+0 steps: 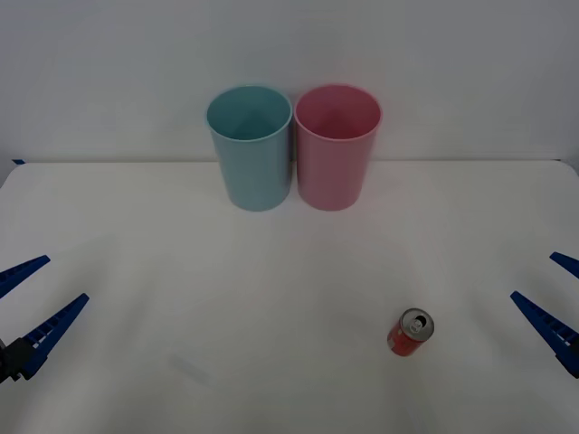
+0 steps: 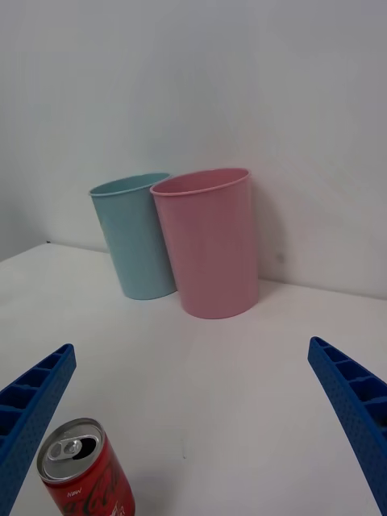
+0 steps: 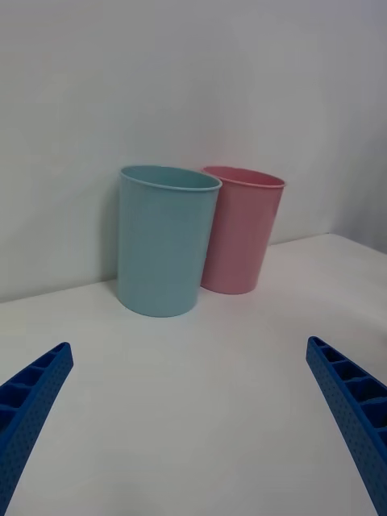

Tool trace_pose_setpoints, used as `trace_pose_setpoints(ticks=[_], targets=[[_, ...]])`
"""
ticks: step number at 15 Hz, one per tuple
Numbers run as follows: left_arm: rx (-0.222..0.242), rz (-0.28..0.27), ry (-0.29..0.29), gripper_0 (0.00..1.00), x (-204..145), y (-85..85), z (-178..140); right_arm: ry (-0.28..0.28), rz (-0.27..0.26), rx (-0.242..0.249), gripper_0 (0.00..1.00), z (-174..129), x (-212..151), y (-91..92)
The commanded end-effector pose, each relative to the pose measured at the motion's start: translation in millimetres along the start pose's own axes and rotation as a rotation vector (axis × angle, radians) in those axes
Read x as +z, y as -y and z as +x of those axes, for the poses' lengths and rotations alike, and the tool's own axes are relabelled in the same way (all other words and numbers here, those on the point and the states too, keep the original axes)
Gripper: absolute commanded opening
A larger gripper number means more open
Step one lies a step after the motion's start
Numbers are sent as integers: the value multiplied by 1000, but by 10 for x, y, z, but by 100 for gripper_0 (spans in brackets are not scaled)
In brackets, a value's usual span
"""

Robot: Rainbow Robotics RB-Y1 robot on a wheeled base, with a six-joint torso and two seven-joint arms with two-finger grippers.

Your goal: Grasp the object on the table and drop it into the matching bin: aluminum can to the light blue bin, PET bottle to the pink bin.

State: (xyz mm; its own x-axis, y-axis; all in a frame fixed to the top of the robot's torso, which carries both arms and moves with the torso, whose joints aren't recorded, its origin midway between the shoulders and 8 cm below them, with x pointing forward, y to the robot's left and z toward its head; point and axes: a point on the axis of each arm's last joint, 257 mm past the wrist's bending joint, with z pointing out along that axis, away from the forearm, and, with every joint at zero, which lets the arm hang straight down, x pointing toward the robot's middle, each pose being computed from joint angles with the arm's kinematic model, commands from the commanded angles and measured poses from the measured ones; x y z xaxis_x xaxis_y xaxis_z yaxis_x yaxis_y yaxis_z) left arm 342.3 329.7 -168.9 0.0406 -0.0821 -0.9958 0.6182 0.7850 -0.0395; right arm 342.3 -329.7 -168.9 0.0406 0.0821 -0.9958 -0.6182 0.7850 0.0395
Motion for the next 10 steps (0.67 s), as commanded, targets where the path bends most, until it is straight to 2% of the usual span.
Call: trace_pose_setpoints(ticks=[1,2,3,7,10], targets=[[0,0,0,100,0,0,0,0,0,0,100,0,0,0],[0,0,0,100,0,0,0,0,0,0,100,0,0,0],[0,0,0,100,0,0,0,-1,16,38,100,120,-59,-53],[0,0,0,100,0,0,0,-2,4,35,100,83,-64,-118],[0,0,0,100,0,0,0,-22,-14,36,100,130,-94,-168]])
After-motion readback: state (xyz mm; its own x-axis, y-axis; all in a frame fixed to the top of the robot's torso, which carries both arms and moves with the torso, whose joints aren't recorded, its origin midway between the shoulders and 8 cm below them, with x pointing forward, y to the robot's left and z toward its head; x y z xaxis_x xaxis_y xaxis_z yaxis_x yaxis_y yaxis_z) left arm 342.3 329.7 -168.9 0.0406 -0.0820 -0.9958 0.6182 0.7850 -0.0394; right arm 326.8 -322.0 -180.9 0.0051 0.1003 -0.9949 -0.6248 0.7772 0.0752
